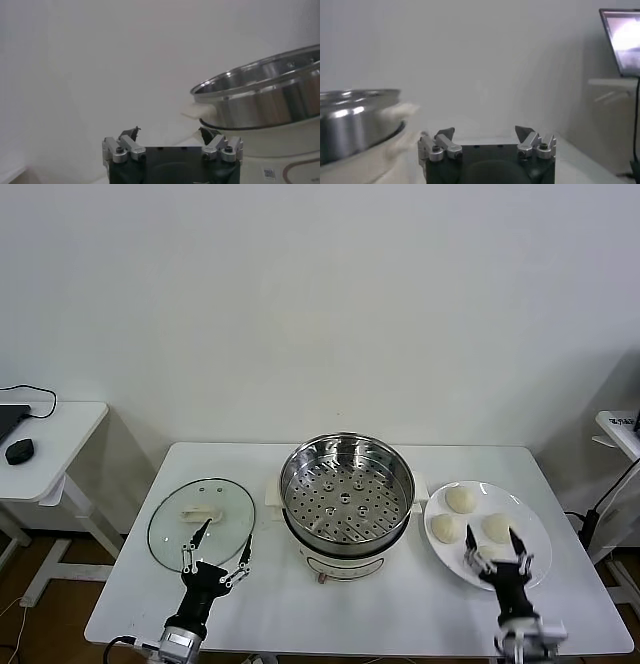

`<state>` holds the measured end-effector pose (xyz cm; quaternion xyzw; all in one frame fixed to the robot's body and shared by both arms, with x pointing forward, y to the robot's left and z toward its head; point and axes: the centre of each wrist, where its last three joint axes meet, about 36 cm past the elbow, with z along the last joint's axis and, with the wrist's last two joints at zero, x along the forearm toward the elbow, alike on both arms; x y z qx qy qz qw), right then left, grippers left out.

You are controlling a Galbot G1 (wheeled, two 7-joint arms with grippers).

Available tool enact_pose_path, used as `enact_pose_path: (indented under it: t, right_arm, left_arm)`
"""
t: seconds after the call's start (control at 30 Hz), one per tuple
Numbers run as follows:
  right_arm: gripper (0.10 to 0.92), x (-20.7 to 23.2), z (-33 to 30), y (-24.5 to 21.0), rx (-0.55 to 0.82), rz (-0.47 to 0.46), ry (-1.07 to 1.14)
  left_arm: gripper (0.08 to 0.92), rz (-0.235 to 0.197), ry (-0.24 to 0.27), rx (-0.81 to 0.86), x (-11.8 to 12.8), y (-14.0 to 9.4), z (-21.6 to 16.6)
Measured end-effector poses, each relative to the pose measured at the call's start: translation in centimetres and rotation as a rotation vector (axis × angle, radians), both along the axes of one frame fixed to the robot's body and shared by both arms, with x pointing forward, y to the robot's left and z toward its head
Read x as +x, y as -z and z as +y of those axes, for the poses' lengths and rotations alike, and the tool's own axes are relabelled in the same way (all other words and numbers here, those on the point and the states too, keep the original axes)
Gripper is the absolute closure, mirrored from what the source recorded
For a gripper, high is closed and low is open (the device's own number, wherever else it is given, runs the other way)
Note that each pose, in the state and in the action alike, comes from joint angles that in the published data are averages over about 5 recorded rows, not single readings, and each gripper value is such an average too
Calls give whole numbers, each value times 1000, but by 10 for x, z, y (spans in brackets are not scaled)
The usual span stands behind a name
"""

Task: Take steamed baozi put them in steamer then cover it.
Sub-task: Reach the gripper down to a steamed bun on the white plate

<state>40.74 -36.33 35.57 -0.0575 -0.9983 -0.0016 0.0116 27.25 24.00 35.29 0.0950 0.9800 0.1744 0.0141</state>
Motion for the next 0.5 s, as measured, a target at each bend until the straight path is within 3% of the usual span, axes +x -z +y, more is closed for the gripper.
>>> enact_pose_path:
  t: [0.23, 0.5]
  right_arm:
    - [200, 86, -32, -30, -82, 78, -71]
    - [200, 155, -87, -66, -294, 237, -396]
  left_arm:
    - [177, -11, 4, -6, 4, -3, -3]
    - [177, -19, 12, -11, 8, -4, -6]
